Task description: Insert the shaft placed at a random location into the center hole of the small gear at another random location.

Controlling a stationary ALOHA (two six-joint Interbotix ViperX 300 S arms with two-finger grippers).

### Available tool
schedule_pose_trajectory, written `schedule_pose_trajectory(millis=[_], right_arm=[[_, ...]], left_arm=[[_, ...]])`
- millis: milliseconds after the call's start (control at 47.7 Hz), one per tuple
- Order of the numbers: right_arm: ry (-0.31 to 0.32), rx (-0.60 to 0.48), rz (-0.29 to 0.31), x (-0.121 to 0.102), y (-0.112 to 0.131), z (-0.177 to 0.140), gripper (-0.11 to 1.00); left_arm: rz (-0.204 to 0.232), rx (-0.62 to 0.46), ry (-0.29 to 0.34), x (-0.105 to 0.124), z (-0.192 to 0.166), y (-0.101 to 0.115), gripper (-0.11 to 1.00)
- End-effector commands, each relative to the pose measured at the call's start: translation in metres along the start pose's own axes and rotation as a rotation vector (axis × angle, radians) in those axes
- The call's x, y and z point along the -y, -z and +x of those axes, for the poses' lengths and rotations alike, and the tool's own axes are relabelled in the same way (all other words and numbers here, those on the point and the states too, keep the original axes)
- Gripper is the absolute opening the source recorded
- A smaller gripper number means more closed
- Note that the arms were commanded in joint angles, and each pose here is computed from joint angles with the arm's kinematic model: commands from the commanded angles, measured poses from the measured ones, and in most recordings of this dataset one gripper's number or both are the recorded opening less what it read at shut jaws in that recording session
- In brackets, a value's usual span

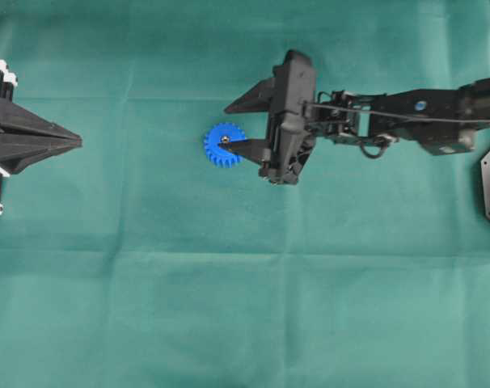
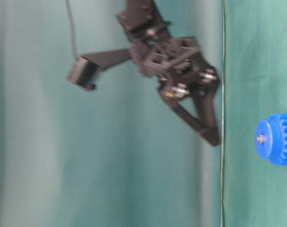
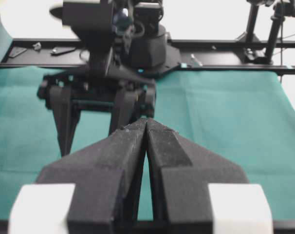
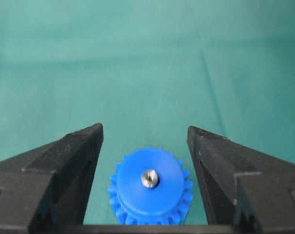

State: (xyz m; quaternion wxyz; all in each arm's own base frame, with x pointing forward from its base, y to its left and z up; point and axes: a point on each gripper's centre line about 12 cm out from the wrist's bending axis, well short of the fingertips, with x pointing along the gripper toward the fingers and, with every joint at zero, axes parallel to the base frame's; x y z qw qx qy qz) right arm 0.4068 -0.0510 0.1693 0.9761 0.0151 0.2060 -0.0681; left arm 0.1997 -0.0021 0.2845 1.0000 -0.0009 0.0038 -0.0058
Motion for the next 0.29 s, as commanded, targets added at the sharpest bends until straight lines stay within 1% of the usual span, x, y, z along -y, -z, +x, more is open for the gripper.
schedule_pose_trajectory(millis=[0,126,273], right_arm=[[0.000,0.069,-0.004,0.0006,-0.0250,-0.0152,0.76],[0.000,0.084,-0.005,0.0006,-0.0301,-0.0209,0.76],[0.000,0.081,-0.002,0.0006,-0.0292,-0.0214,0.75]], left_arm=[[0.002,0.023,0.002,0.0004,0.0026,-0.0093,0.00],[0.003,0.023,0.002,0.0004,0.0024,-0.0094,0.00],[0.003,0.025,0.002,0.0004,0.0024,-0.0096,0.00]])
